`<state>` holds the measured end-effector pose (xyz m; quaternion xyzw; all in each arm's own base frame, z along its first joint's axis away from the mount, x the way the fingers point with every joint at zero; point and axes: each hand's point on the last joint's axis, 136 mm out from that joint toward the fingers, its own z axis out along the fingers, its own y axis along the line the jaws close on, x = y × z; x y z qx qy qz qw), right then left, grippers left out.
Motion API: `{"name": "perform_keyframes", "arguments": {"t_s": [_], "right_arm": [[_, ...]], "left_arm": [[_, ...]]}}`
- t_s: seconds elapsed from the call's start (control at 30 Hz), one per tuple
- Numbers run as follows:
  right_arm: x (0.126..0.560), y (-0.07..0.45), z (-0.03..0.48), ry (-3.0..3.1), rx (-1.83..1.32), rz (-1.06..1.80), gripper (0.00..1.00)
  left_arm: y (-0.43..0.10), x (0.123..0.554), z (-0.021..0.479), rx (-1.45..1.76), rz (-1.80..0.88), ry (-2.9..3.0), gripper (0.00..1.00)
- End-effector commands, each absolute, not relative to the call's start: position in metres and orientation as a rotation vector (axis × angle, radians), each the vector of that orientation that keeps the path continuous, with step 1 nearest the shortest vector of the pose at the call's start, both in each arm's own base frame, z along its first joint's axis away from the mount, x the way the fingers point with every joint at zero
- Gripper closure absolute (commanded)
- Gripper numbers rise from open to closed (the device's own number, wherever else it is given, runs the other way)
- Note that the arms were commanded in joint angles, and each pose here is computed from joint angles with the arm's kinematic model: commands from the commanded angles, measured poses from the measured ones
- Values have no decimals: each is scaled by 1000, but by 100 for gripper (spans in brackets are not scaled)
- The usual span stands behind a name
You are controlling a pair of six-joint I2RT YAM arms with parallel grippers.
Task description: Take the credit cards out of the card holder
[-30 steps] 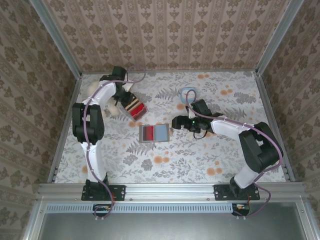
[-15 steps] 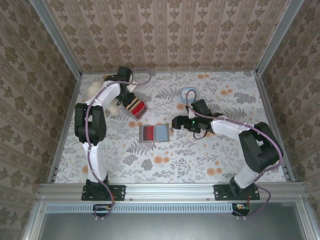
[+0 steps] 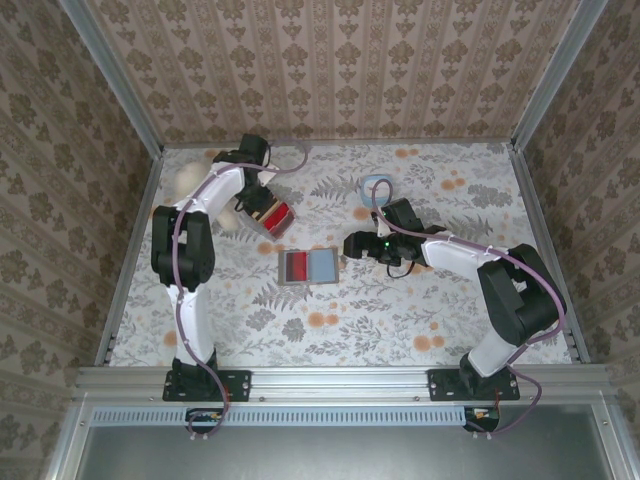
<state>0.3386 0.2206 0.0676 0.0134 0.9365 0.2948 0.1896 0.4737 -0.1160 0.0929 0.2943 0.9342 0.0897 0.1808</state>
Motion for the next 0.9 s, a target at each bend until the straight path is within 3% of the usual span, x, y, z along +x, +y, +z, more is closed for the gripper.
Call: {"name": "perform_keyframes", "arguments": {"t_s": [0.0, 0.3, 0.53, 0.67, 0.87], "right_arm": [[340, 224, 73, 2638, 34, 856, 4], [341, 227, 108, 2563, -24, 806, 7], [322, 265, 128, 2583, -162, 728, 11], [311, 296, 121, 2640, -156, 809, 20], [306, 337, 95, 2739, -169, 880, 37]], "left_arm": [[-122, 475, 133, 753, 193, 2586, 39], [-134, 451, 200, 444, -46, 2512, 21], [-168, 404, 199, 206, -464, 2484, 19], [-181, 378, 186, 104, -612, 2482, 23], [-186, 339, 150, -42, -697, 2556, 40]]}}
